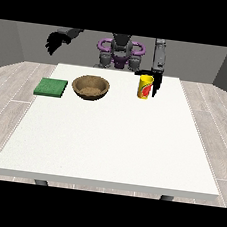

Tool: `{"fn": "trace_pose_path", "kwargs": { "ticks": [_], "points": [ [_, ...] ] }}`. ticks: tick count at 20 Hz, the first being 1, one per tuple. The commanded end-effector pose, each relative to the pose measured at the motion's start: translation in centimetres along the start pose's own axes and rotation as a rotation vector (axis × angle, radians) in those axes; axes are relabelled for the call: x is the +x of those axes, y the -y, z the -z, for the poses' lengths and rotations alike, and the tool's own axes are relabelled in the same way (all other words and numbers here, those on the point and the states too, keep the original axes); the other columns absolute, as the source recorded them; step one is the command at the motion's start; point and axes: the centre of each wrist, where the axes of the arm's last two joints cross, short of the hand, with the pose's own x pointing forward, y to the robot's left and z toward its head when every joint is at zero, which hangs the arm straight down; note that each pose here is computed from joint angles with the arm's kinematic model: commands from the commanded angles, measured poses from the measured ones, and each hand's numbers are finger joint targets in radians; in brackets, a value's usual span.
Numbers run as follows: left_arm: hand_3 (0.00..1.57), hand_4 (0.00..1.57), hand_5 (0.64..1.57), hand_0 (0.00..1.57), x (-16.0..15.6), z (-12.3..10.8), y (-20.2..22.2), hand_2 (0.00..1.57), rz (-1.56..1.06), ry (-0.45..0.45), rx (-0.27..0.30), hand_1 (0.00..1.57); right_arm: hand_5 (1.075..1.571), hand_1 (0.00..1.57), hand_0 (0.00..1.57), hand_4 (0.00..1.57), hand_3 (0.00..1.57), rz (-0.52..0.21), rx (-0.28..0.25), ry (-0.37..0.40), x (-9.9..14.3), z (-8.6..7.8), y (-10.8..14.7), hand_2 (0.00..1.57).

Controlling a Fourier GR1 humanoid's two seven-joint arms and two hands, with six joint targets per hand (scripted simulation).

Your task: Pick the cup and pour the ball into the bowl, then pick the bowl and place it on the pad

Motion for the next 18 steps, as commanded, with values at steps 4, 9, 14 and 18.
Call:
{"fn": "trace_pose_path", "kwargs": {
  "ticks": [4,9,14,18],
  "points": [
    [0.0,0.89,1.555,0.0,-2.2,1.2,0.1,0.0,-0.011,0.034,0.103,0.0,1.566,0.0,0.0,0.67,0.0,0.01,0.027,0.056,1.3,1.3,0.0,0.0],
    [1.57,1.33,1.491,1.25,-3.7,-0.9,-2.1,1.57,0.221,0.056,0.16,1.25,1.569,0.0,0.0,0.65,0.16,0.018,0.093,0.105,4.5,1.4,3.3,0.0],
    [1.57,1.39,1.447,1.29,-3.6,0.0,0.5,1.57,0.259,-0.004,0.115,1.29,1.565,0.0,0.0,0.63,0.15,0.028,0.031,0.022,4.2,1.3,5.9,0.0],
    [1.57,1.4,1.432,1.27,-2.1,1.6,2.5,1.57,0.388,-0.026,0.05,1.27,1.567,0.0,0.0,0.64,0.29,0.01,-0.04,-0.082,3.6,1.4,7.8,0.0]
  ]
}}
